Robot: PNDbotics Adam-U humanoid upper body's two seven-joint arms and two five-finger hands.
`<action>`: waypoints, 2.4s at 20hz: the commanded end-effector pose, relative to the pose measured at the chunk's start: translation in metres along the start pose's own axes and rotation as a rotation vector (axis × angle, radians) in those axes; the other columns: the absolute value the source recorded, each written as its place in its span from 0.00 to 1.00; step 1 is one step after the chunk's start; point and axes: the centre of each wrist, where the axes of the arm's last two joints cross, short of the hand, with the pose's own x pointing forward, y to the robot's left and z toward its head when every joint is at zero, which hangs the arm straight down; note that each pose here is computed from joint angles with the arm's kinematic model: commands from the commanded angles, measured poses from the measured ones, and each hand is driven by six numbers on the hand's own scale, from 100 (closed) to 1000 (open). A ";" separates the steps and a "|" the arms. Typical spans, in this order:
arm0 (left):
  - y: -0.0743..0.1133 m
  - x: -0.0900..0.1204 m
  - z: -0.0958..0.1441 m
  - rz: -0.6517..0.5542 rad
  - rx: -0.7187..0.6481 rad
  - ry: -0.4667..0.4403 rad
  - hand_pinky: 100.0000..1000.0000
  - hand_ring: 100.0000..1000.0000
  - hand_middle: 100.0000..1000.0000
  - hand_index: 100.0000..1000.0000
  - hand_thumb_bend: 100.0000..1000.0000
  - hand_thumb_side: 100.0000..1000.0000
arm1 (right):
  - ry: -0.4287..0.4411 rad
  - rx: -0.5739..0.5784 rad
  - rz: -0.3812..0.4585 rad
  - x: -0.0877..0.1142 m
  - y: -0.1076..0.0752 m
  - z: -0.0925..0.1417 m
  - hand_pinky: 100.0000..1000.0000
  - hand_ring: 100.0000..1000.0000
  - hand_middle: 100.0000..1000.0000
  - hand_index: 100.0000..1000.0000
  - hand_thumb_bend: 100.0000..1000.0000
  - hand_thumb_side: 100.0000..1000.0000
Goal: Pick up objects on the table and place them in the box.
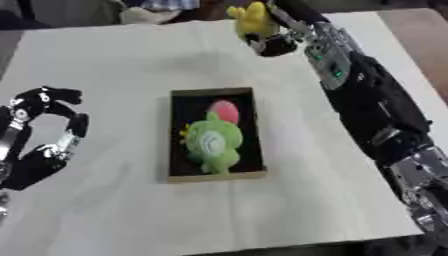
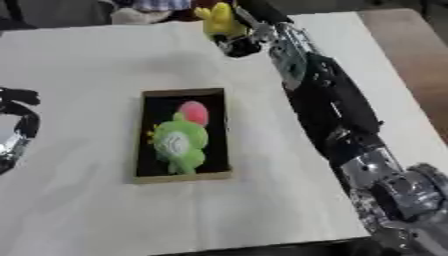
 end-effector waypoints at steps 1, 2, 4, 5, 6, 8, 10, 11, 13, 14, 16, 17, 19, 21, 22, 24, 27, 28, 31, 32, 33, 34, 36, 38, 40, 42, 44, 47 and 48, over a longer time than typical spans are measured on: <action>0.007 0.003 -0.003 -0.017 0.021 -0.019 0.67 0.56 0.62 0.77 0.17 0.69 | -0.128 0.083 0.039 0.021 -0.020 -0.010 0.55 0.66 0.49 0.65 0.00 0.00; 0.007 0.003 -0.003 -0.017 0.022 -0.018 0.67 0.56 0.62 0.77 0.17 0.69 | -0.156 0.125 0.047 0.026 -0.019 -0.012 0.56 0.66 0.50 0.65 0.00 0.00; 0.007 0.003 -0.003 -0.018 0.022 -0.017 0.67 0.56 0.62 0.77 0.17 0.69 | -0.201 0.210 0.070 0.034 -0.018 -0.016 0.58 0.68 0.52 0.66 0.00 0.00; 0.007 0.003 -0.003 -0.018 0.022 -0.016 0.67 0.56 0.62 0.77 0.17 0.69 | -0.216 0.250 0.078 0.037 -0.016 -0.017 0.59 0.69 0.53 0.68 0.00 0.00; 0.007 0.002 -0.003 -0.018 0.023 -0.015 0.67 0.56 0.62 0.77 0.17 0.69 | -0.226 0.289 0.085 0.038 -0.014 -0.018 0.60 0.69 0.54 0.68 0.00 0.00; 0.007 0.002 -0.003 -0.017 0.023 -0.014 0.67 0.55 0.61 0.77 0.17 0.69 | -0.237 0.356 0.096 0.040 -0.008 -0.020 0.62 0.71 0.56 0.71 0.00 0.00; 0.007 0.001 -0.002 -0.016 0.021 -0.013 0.67 0.55 0.61 0.77 0.16 0.70 | -0.252 0.411 0.116 0.044 -0.001 -0.023 0.64 0.72 0.58 0.73 0.00 0.00; 0.007 0.001 -0.002 -0.016 0.021 -0.013 0.67 0.55 0.61 0.77 0.16 0.70 | -0.261 0.432 0.129 0.046 0.001 -0.024 0.65 0.72 0.59 0.74 0.00 0.07; 0.006 0.001 -0.002 -0.015 0.021 -0.013 0.67 0.55 0.61 0.77 0.17 0.70 | -0.282 0.468 0.155 0.051 0.006 -0.027 0.66 0.73 0.61 0.77 0.00 0.16; 0.006 0.001 -0.002 -0.015 0.021 -0.013 0.67 0.55 0.61 0.77 0.17 0.70 | -0.293 0.482 0.168 0.053 0.009 -0.028 0.67 0.73 0.63 0.78 0.00 0.23; 0.006 0.001 -0.003 -0.014 0.020 -0.014 0.67 0.55 0.61 0.77 0.16 0.70 | -0.313 0.506 0.200 0.058 0.011 -0.030 0.68 0.72 0.64 0.82 0.00 0.38; 0.006 0.001 -0.003 -0.013 0.019 -0.014 0.67 0.55 0.61 0.77 0.16 0.70 | -0.322 0.515 0.217 0.061 0.011 -0.031 0.68 0.71 0.67 0.84 0.00 0.49; 0.006 0.001 -0.003 -0.011 0.018 -0.014 0.67 0.55 0.61 0.77 0.16 0.70 | -0.335 0.530 0.247 0.066 0.012 -0.032 0.69 0.71 0.70 0.86 0.07 0.62; 0.005 0.001 -0.003 -0.009 0.018 -0.016 0.67 0.55 0.61 0.77 0.15 0.70 | -0.346 0.543 0.280 0.070 0.013 -0.033 0.71 0.72 0.73 0.87 0.13 0.68; 0.005 0.001 -0.003 -0.010 0.017 -0.016 0.67 0.55 0.61 0.77 0.15 0.70 | -0.355 0.550 0.303 0.072 0.012 -0.034 0.72 0.73 0.74 0.88 0.15 0.70; 0.006 0.000 -0.003 -0.011 0.018 -0.015 0.67 0.55 0.61 0.77 0.15 0.70 | -0.371 0.561 0.351 0.077 0.009 -0.034 0.75 0.77 0.77 0.90 0.19 0.72; 0.006 0.000 -0.003 -0.012 0.019 -0.014 0.67 0.55 0.61 0.77 0.15 0.70 | -0.378 0.571 0.424 0.081 0.003 -0.033 0.81 0.85 0.85 0.93 0.24 0.75; 0.006 0.000 -0.002 -0.012 0.019 -0.013 0.67 0.55 0.61 0.77 0.15 0.70 | -0.376 0.568 0.442 0.081 0.001 -0.032 0.83 0.87 0.87 0.94 0.24 0.75; 0.006 -0.001 -0.002 -0.013 0.020 -0.011 0.67 0.55 0.61 0.77 0.15 0.70 | -0.364 0.534 0.462 0.077 -0.007 -0.027 0.88 0.93 0.93 0.96 0.24 0.76; 0.006 -0.001 -0.002 -0.013 0.021 -0.010 0.67 0.55 0.61 0.77 0.14 0.70 | -0.360 0.511 0.462 0.075 -0.012 -0.025 0.89 0.93 0.94 0.96 0.24 0.76; 0.006 -0.001 -0.002 -0.013 0.023 -0.009 0.67 0.55 0.61 0.77 0.14 0.71 | -0.358 0.479 0.456 0.074 -0.019 -0.022 0.89 0.94 0.94 0.96 0.23 0.76; 0.006 -0.001 -0.002 -0.012 0.025 -0.009 0.67 0.55 0.61 0.77 0.14 0.71 | -0.356 0.436 0.446 0.073 -0.027 -0.018 0.89 0.94 0.94 0.96 0.22 0.75; 0.006 -0.001 -0.002 -0.006 0.030 -0.007 0.67 0.55 0.61 0.77 0.14 0.71 | -0.356 0.321 0.403 0.072 -0.046 -0.007 0.89 0.92 0.94 0.96 0.20 0.72; 0.006 -0.002 -0.002 0.001 0.038 -0.005 0.67 0.56 0.61 0.77 0.14 0.71 | -0.355 0.170 0.343 0.071 -0.065 0.009 0.86 0.88 0.90 0.95 0.17 0.69; 0.006 -0.002 -0.003 0.006 0.049 -0.004 0.67 0.56 0.61 0.77 0.14 0.70 | -0.349 0.007 0.267 0.069 -0.079 0.027 0.84 0.85 0.87 0.95 0.12 0.63; 0.006 -0.002 -0.003 0.014 0.064 -0.001 0.67 0.56 0.61 0.77 0.13 0.70 | -0.331 -0.151 0.162 0.063 -0.083 0.046 0.82 0.82 0.85 0.94 0.04 0.58; 0.004 -0.003 -0.003 0.028 0.086 0.008 0.66 0.56 0.60 0.77 0.12 0.70 | -0.296 -0.290 0.032 0.057 -0.078 0.063 0.79 0.77 0.81 0.93 0.00 0.54; 0.000 -0.004 -0.003 0.057 0.126 0.020 0.66 0.55 0.60 0.76 0.12 0.70 | -0.216 -0.489 -0.184 0.047 -0.060 0.085 0.76 0.71 0.74 0.91 0.00 0.54; -0.001 -0.005 -0.003 0.067 0.140 0.022 0.66 0.56 0.60 0.76 0.11 0.70 | -0.188 -0.547 -0.253 0.045 -0.052 0.092 0.75 0.69 0.72 0.90 0.00 0.54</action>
